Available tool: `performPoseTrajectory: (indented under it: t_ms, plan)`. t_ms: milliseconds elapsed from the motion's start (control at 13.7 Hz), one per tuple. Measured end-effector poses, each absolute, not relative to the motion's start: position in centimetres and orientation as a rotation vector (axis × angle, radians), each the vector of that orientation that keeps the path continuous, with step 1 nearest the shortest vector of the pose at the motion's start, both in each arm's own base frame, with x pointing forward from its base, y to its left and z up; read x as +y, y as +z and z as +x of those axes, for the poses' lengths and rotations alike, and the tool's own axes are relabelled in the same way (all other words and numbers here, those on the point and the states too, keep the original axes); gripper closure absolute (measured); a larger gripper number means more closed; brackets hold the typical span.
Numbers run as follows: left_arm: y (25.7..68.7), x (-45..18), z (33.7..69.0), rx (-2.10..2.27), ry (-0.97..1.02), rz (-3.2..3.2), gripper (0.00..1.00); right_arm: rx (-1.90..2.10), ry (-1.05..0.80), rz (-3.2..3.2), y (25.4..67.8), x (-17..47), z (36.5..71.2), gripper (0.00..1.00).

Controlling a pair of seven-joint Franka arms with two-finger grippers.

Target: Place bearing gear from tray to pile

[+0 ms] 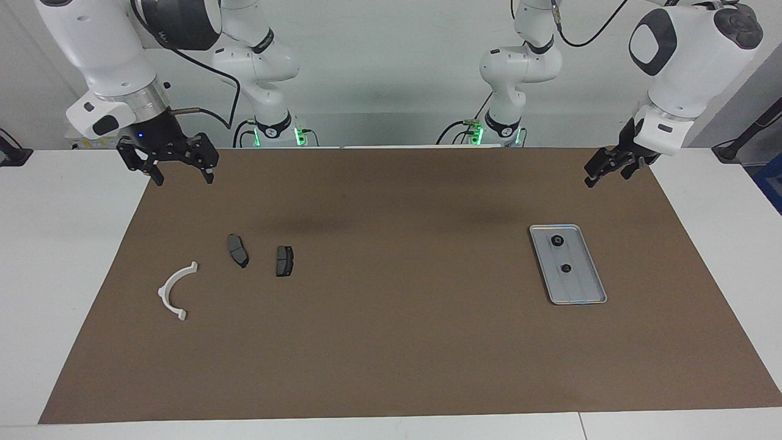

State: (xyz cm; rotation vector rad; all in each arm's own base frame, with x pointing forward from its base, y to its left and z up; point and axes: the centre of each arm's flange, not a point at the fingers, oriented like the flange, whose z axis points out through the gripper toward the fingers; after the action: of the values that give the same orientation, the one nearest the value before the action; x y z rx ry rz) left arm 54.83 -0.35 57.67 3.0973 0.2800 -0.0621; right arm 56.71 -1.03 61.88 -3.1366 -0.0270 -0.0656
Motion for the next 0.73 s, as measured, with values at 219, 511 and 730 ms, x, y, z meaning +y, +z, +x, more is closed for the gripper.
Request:
performPoseTrajectory:
  t_ms: [219, 511, 730]
  plan:
    - [57.67, -0.36, 54.83, 0.28, -0.062, 3.097, 0.0, -0.027, -0.066, -3.137, 61.88, -1.02, 56.71, 0.0]
    - [57.71, -0.34, 54.88, 0.28, -0.055, 3.097, 0.0, -0.028, -0.066, -3.137, 61.88, -1.0, 56.71, 0.0]
    - [57.57, -0.29, 54.95, 0.282, -0.047, 3.097, 0.0, -0.029, -0.066, -3.137, 61.88, -0.97, 56.71, 0.0]
